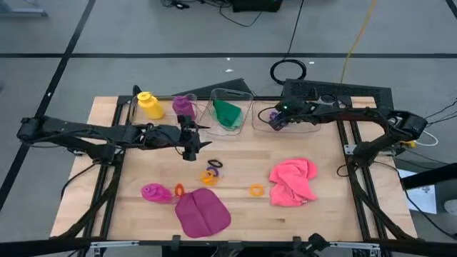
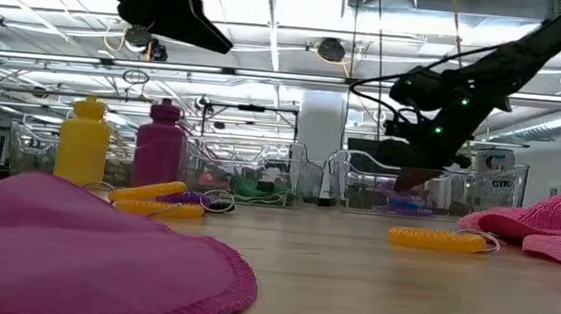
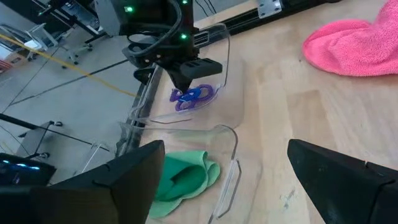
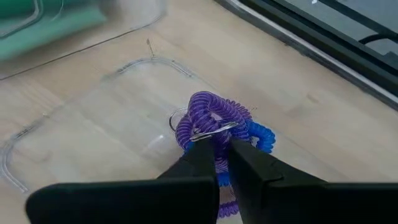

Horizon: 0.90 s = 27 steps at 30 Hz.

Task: Pick & Place Sports Items
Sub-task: Put the purple spring keychain into the right transparent bin

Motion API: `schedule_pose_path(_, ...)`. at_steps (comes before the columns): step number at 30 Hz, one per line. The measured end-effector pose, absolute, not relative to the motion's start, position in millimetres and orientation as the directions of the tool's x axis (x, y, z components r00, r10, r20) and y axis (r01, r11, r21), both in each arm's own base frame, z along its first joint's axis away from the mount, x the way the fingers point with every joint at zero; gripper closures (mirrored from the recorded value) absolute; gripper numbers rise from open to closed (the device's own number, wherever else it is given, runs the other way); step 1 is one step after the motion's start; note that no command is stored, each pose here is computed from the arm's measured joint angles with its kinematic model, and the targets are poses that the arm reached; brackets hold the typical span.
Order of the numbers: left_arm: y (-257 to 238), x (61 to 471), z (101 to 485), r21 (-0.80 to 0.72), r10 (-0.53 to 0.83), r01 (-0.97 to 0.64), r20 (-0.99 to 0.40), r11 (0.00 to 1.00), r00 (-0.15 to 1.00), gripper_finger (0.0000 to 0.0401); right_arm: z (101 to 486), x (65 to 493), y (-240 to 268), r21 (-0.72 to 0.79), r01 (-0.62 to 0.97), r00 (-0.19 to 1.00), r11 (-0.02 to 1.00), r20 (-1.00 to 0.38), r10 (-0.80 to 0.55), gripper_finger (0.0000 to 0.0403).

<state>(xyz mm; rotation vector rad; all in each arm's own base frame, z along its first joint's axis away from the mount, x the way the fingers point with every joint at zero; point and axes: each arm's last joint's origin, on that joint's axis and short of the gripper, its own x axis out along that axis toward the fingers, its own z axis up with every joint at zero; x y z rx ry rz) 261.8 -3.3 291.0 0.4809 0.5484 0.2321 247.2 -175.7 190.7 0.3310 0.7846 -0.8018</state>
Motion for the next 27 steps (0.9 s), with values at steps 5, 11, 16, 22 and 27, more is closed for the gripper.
schedule_pose_path(5, -3.3, 261.8, 291.0, 0.496, 0.336, -0.085, -0.443, 0.864, 0.831, 0.0116, 191.0, 247.5, -175.9, -0.024, 0.743, 0.442, 0.669, -0.733, -0.517, 0.0402)
schedule_pose_path(11, -3.4, 261.8, 291.0, 0.495, 0.335, -0.085, -0.443, 0.865, 0.831, 0.0116, 191.9, 248.3, -176.4, -0.025, 0.740, 0.450, 0.672, -0.724, -0.523, 0.0402)
schedule_pose_path(16, -3.3, 261.8, 291.0, 0.495, 0.336, -0.085, -0.443, 0.865, 0.831, 0.0116, 191.9, 248.3, -176.5, -0.023, 0.742, 0.451, 0.671, -0.723, -0.523, 0.0402)
schedule_pose_path(22, -3.4, 261.8, 291.0, 0.494, 0.335, -0.085, -0.443, 0.865, 0.831, 0.0116, 191.3, 247.8, -176.1, -0.025, 0.742, 0.445, 0.670, -0.729, -0.519, 0.0402)
schedule_pose_path(27, -3.3, 261.8, 291.0, 0.494, 0.336, -0.086, -0.443, 0.865, 0.831, 0.0116, 190.7, 247.1, -175.8, -0.034, 0.737, 0.439, 0.675, -0.736, -0.515, 0.0402)
